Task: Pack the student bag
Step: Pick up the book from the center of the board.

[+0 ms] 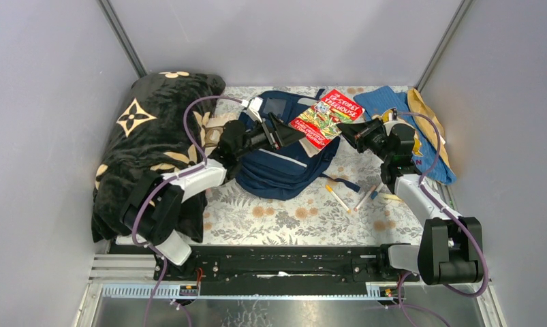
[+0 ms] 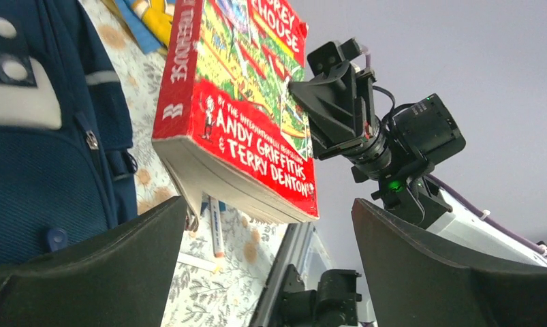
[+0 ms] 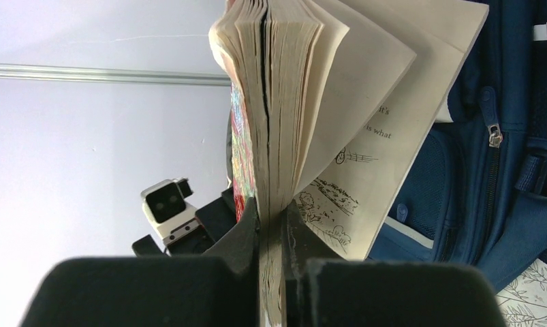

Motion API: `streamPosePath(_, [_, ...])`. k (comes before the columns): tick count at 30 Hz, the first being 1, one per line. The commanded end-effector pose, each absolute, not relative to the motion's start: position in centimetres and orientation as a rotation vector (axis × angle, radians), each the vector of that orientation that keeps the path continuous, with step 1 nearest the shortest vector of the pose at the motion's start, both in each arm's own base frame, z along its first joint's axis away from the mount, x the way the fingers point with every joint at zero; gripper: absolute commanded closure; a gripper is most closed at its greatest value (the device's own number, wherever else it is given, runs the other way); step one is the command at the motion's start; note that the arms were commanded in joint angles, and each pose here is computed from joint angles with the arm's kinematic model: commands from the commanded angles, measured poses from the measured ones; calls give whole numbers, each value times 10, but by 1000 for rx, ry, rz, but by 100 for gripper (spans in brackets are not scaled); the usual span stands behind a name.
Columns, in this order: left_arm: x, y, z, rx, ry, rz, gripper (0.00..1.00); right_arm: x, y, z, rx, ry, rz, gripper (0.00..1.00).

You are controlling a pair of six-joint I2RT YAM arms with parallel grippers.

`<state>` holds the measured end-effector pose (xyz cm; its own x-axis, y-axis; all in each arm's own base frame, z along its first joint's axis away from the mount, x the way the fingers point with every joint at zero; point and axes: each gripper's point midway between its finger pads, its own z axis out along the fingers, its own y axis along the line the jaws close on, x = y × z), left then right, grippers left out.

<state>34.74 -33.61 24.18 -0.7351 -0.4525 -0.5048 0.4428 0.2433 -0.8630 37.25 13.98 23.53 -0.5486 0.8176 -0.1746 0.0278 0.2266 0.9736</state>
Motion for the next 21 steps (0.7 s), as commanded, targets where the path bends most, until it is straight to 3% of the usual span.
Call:
streamPosePath(1, [357, -321, 228, 24, 1817, -1469, 1, 372, 145, 294, 626, 1643, 1460, 100])
streamPosePath(21, [356, -354, 239, 5, 1739, -1689, 1, 377, 155, 290, 631, 1649, 1523, 100])
